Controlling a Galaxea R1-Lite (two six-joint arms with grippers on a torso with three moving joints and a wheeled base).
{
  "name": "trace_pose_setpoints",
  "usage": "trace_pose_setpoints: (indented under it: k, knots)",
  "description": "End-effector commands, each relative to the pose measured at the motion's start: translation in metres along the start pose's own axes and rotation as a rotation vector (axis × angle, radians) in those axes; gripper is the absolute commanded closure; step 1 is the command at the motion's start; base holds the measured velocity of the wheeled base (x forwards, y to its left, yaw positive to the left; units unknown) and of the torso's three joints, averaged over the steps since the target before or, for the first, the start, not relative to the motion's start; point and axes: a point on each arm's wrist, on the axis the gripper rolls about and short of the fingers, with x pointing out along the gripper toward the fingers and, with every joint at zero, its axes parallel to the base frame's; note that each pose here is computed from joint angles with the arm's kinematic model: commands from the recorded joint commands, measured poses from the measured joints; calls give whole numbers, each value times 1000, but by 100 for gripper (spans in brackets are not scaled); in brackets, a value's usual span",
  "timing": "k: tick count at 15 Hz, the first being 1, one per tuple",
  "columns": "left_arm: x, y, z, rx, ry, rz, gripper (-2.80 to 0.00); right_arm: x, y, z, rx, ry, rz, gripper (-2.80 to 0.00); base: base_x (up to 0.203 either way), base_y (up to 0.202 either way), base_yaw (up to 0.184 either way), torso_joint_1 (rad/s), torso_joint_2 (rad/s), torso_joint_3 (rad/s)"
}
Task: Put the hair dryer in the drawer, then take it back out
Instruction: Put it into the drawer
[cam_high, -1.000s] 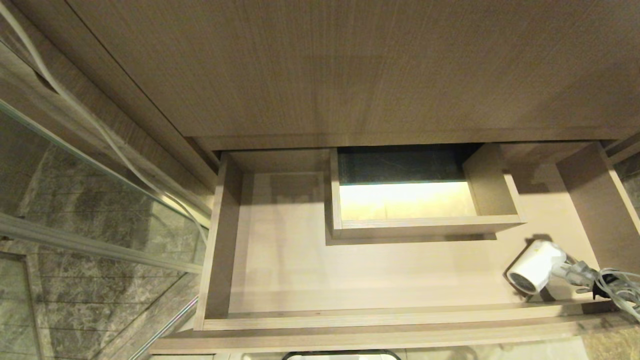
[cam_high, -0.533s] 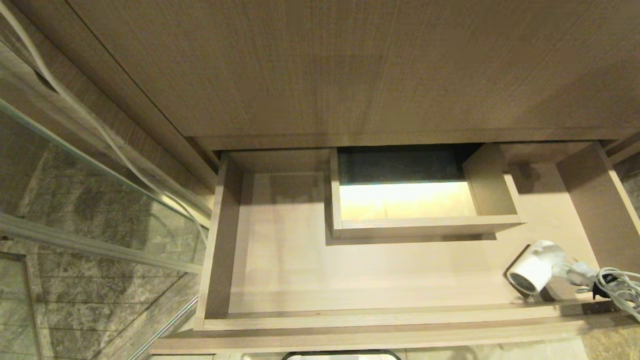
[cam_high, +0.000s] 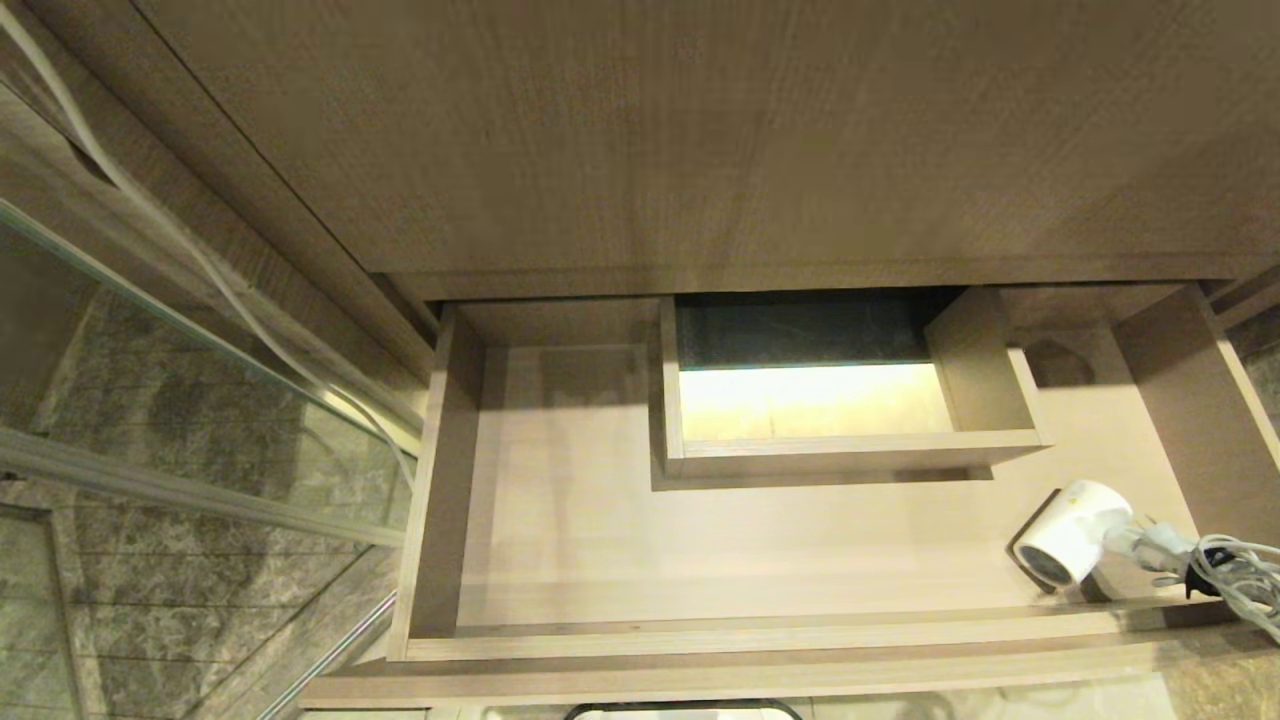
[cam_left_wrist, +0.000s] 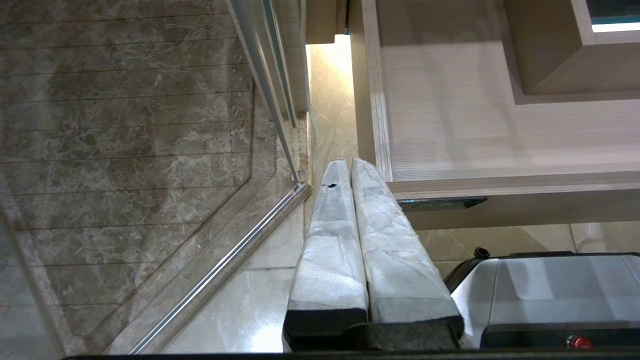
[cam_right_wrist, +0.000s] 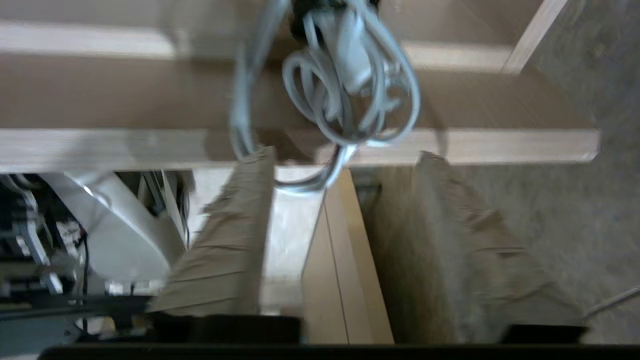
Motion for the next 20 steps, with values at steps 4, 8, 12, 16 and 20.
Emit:
trace_pose_setpoints:
  k: [4, 8, 12, 16, 20]
  knots:
    - [0, 0, 0, 0, 1, 1, 0, 42, -14, 8, 6, 89, 63, -280, 0, 0, 0, 0, 0, 0]
    - [0, 0, 0, 0, 1, 1, 0, 59, -27, 19, 12, 94, 69, -280, 0, 0, 0, 0, 0, 0]
    - [0, 0, 0, 0, 1, -1, 0, 71, -32, 23, 12, 85, 65, -280, 0, 0, 0, 0, 0, 0]
    - [0, 0, 0, 1, 1, 1, 0, 78, -33, 24, 15, 95, 77, -280, 0, 0, 0, 0, 0, 0]
    - [0, 0, 0, 0, 1, 1, 0, 81, -35, 26, 13, 95, 79, 0, 0, 0, 0, 0, 0, 0]
